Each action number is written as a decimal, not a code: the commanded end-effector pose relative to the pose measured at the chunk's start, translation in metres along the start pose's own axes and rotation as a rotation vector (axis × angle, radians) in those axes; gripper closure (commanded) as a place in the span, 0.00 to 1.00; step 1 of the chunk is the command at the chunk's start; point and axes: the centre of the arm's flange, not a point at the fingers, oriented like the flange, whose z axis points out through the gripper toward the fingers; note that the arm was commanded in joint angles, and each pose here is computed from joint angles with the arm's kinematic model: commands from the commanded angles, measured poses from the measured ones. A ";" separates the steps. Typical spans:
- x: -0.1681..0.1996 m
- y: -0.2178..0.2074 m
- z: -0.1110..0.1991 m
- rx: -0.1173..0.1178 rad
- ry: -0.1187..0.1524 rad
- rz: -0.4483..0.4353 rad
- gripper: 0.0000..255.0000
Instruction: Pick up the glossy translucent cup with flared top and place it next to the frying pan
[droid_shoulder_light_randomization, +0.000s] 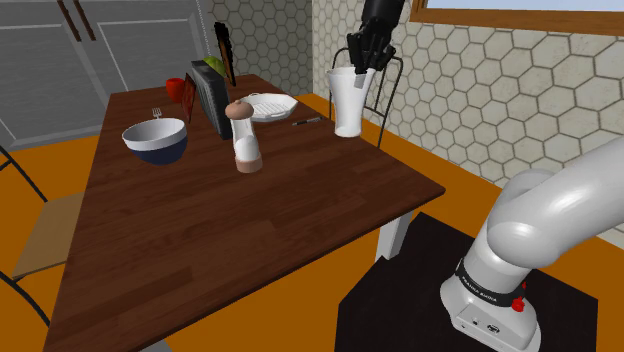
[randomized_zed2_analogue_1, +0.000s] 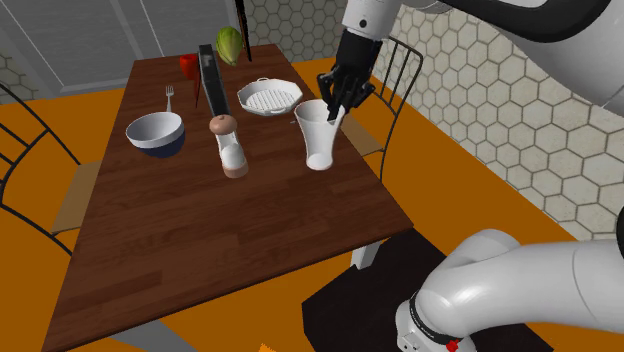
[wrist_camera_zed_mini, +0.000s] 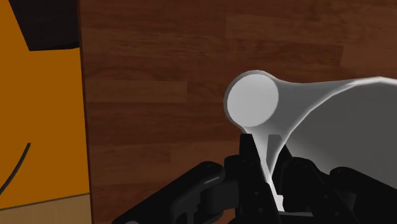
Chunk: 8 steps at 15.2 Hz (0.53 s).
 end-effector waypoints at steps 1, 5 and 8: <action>-0.001 -0.004 -0.010 0.000 0.000 0.000 1.00; -0.002 -0.010 -0.030 0.000 0.000 0.000 1.00; -0.003 -0.015 -0.045 0.000 0.000 0.000 1.00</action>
